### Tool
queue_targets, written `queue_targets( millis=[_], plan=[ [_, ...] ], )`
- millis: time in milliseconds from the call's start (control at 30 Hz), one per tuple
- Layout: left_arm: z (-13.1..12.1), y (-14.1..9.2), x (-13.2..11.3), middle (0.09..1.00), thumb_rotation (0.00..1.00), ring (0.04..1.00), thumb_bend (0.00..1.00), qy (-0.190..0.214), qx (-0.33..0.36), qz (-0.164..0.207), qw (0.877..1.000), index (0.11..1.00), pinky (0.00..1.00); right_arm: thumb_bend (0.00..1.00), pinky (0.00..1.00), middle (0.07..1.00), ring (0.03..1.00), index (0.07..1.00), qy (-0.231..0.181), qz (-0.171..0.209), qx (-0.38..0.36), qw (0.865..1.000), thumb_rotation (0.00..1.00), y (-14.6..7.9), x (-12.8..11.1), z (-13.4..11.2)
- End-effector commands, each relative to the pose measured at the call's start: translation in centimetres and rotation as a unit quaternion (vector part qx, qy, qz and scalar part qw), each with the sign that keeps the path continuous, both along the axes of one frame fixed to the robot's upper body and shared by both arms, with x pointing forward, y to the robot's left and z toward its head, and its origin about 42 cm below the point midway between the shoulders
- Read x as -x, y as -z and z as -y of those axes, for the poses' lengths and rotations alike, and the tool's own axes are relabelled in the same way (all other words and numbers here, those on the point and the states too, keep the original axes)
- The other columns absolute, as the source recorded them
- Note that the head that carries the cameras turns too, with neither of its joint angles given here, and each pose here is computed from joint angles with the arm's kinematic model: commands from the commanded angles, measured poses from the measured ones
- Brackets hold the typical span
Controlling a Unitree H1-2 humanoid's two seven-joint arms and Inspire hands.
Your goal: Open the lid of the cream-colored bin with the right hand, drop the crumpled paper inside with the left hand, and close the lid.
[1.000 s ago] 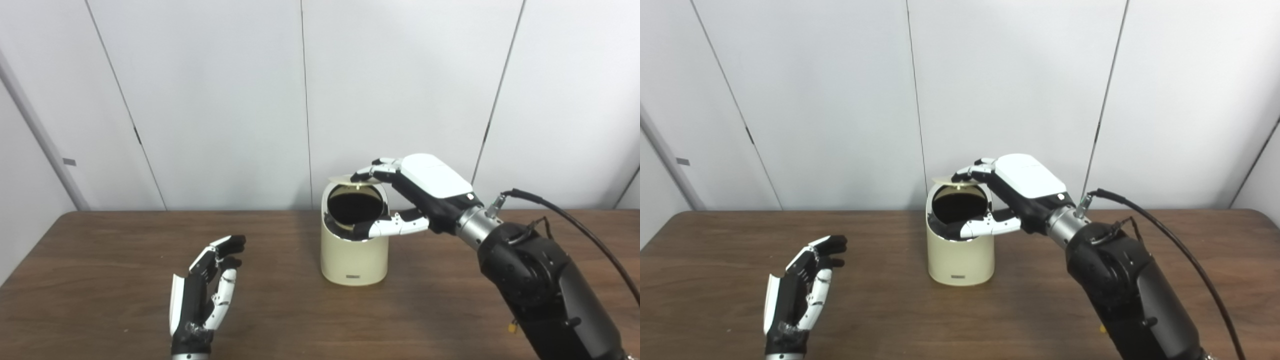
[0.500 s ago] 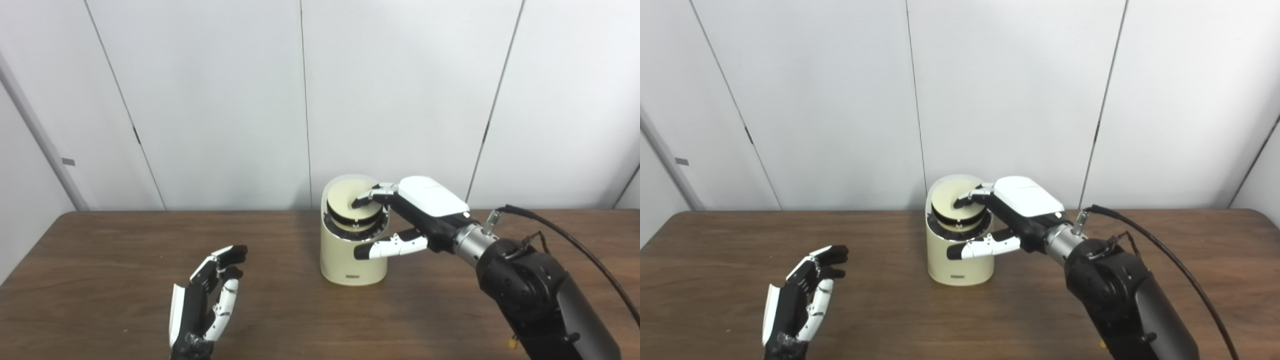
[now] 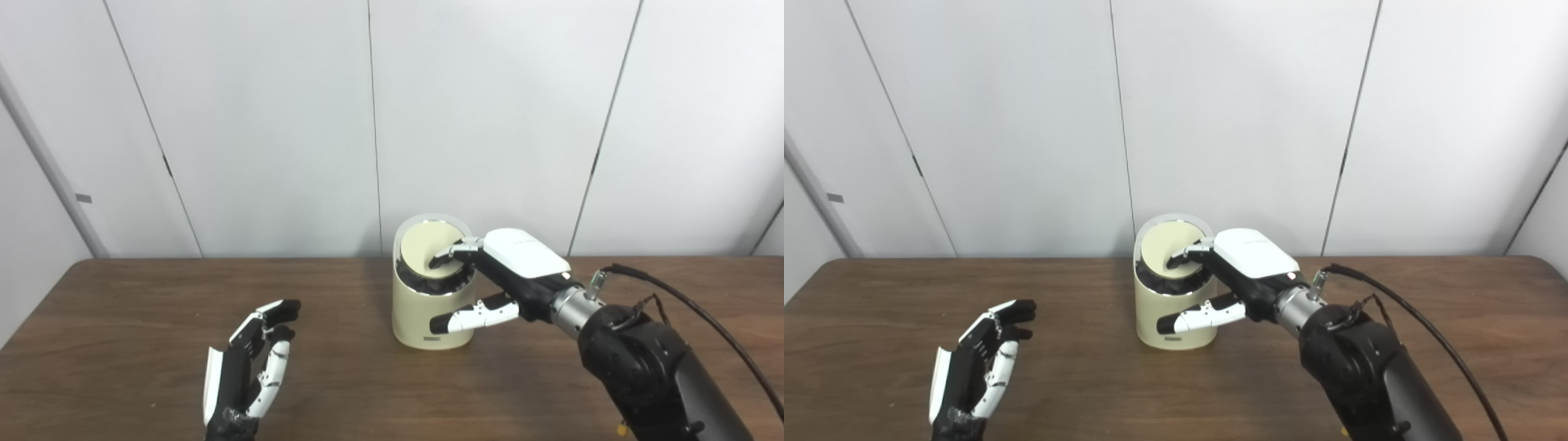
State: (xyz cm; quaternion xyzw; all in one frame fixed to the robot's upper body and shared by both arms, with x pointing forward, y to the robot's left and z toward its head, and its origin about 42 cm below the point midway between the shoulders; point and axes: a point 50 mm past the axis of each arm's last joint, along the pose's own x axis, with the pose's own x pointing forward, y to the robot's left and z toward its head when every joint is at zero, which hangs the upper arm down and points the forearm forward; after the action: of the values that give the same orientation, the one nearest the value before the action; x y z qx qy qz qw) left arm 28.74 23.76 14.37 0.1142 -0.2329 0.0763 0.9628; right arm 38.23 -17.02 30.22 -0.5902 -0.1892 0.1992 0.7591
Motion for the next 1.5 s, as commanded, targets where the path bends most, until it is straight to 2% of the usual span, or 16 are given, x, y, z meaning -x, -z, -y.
queue_targets(
  millis=[0,167,467,767,933,1200,1467],
  plan=[
    [0.0,-1.4,-0.2,0.734,0.67,0.724,0.28,0.003,-0.008,0.031,0.999,0.705,0.62,0.88,0.87,0.789,0.888,0.765,-0.011,0.017,0.002,1.0,0.9,-1.0,0.1,-0.4],
    [0.0,-1.4,-0.3,0.737,0.67,0.727,0.31,0.004,-0.001,0.026,1.0,0.708,0.63,0.88,0.87,0.792,0.88,0.769,-0.015,0.021,0.017,1.0,0.91,-1.0,0.2,-0.6],
    [0.1,-1.6,-0.3,0.735,0.66,0.729,0.28,0.003,-0.007,0.029,1.0,0.706,0.63,0.92,0.88,0.791,0.877,0.758,-0.015,0.015,0.035,0.999,0.93,-0.1,0.1,-0.7],
    [0.0,-1.6,-0.3,0.736,0.65,0.731,0.29,0.003,-0.005,0.028,1.0,0.705,0.63,0.93,0.88,0.794,0.88,0.756,0.005,0.003,0.066,0.998,0.95,0.8,-0.1,-0.7],
    [-0.1,-1.6,-0.3,0.737,0.64,0.729,0.28,0.003,-0.003,0.028,1.0,0.706,0.63,0.92,0.89,0.806,0.89,0.763,0.012,0.0,0.054,0.998,0.95,0.9,-0.1,-0.5],
    [-0.2,-1.3,-0.4,0.739,0.65,0.73,0.31,0.002,-0.008,0.025,1.0,0.708,0.63,0.88,0.89,0.8,0.889,0.768,0.007,0.052,-0.014,0.999,0.88,-0.9,0.4,-0.2],
    [-0.1,-1.2,-0.6,0.733,0.63,0.718,0.28,0.003,-0.009,0.024,1.0,0.71,0.62,0.89,0.94,0.824,0.927,0.818,0.014,0.083,-0.042,0.996,0.99,-3.5,0.7,0.4]
  ],
)
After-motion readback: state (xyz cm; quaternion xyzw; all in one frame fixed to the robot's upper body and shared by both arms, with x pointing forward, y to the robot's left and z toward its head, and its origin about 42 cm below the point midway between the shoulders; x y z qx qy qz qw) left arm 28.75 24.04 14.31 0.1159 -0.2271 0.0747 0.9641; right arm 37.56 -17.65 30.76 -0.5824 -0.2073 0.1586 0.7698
